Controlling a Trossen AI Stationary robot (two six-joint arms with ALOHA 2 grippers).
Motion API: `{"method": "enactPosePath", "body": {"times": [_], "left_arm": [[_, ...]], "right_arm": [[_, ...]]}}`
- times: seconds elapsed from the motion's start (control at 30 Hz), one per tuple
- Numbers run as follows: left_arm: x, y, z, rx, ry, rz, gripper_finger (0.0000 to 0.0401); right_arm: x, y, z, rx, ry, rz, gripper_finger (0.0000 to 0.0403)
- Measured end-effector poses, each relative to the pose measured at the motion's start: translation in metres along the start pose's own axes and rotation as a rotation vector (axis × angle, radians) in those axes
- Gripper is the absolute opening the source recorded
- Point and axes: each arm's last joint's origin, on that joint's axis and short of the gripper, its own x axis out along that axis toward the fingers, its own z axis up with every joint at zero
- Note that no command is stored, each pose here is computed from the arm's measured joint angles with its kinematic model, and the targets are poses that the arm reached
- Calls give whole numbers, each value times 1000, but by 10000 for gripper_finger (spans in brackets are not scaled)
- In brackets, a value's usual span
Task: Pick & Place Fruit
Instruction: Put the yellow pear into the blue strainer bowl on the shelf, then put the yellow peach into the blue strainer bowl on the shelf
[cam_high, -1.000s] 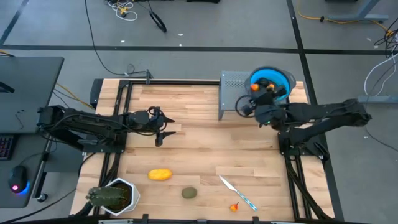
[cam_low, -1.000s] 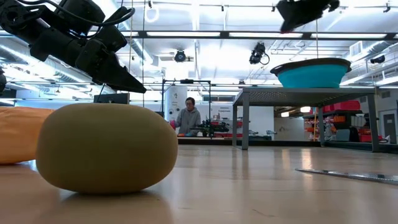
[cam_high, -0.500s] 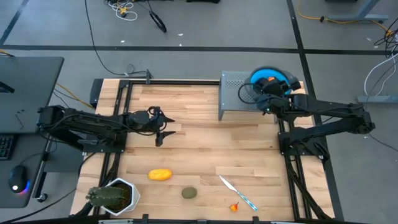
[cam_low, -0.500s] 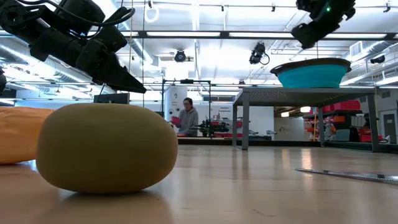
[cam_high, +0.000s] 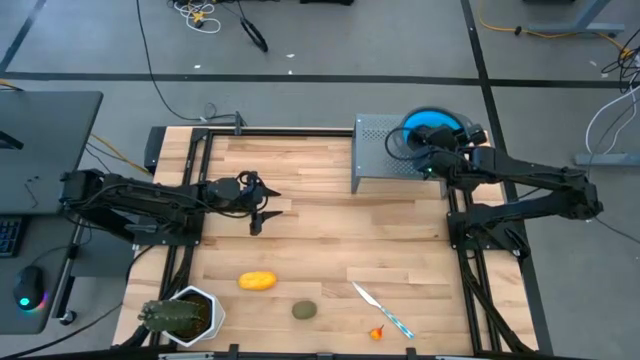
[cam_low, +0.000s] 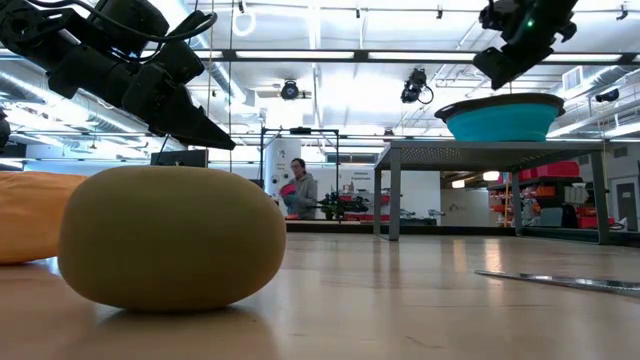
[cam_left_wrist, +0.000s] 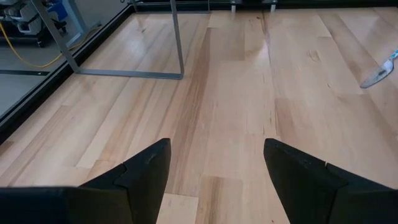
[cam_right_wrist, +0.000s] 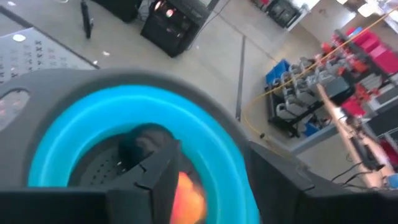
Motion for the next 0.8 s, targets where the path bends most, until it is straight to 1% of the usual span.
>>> {"method": "enactPosePath", "body": {"times": [0.17,0.3,0.37,0.43,0.5,0.6,0.63,0.73,0.8], "left_arm": [[0,0,0,1,0,0,265],[0,0,0,2,0,0,265],[0,0,0,3,1,1,265],[0,0,0,3,1,10,265],[0,1,0,13,2,26,265],[0,1,0,22,4,47,265],[0,1,0,22,4,52,265],[0,2,0,22,4,53,265],[0,2,0,20,4,53,265]], "right_arm": [[1,0,0,14,16,22,228],[-1,3,2,50,2,52,242],[-4,7,5,82,-8,110,242],[-7,12,9,122,-18,196,242],[-11,18,14,153,-32,316,242],[-20,29,22,163,-74,557,242],[-23,35,23,148,-99,655,242],[-33,56,20,60,-183,998,242],[-38,70,14,38,-220,1172,242]]}}
